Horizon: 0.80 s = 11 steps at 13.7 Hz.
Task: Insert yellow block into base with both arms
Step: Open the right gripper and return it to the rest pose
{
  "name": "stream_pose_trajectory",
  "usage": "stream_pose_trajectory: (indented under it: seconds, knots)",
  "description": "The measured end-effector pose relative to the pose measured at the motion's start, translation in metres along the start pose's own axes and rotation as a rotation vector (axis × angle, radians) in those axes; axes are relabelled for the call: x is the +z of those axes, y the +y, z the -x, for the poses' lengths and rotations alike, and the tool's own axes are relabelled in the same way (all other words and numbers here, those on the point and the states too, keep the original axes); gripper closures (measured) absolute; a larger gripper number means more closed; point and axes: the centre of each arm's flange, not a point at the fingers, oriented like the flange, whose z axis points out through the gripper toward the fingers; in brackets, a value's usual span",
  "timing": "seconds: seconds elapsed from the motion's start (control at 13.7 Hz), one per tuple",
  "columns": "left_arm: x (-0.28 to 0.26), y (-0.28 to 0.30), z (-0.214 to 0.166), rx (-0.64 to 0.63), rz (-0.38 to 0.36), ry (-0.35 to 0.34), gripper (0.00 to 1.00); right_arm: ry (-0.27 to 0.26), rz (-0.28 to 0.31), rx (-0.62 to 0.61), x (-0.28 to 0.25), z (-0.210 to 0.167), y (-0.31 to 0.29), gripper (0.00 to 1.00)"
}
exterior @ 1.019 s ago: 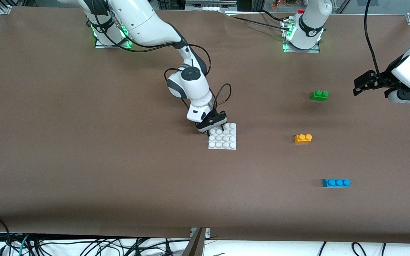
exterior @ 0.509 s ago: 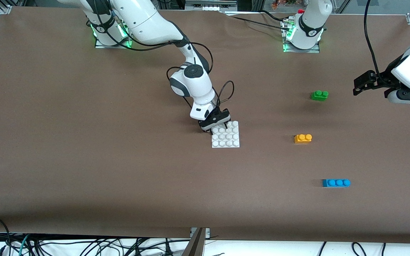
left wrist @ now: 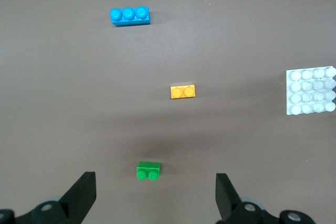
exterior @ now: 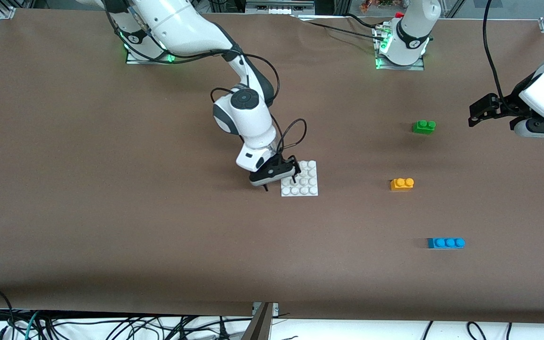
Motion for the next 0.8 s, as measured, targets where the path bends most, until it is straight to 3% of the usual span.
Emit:
stream_pose_trajectory:
  seconds: [0.29, 0.51, 0.8]
  knots:
    - [0.000, 0.000, 0.000, 0.000, 0.000, 0.000, 0.00, -0.166, 0.150, 0.100, -0.097, -0.063, 0.095, 0.00]
    - [0.000, 0.000, 0.000, 0.000, 0.000, 0.000, 0.00, -0.298, 0.179, 0.104, -0.191, -0.091, 0.190, 0.00]
    - [0.000, 0.000, 0.000, 0.000, 0.000, 0.000, 0.00, -0.391, 0.177, 0.165, -0.309, -0.083, 0.309, 0.00]
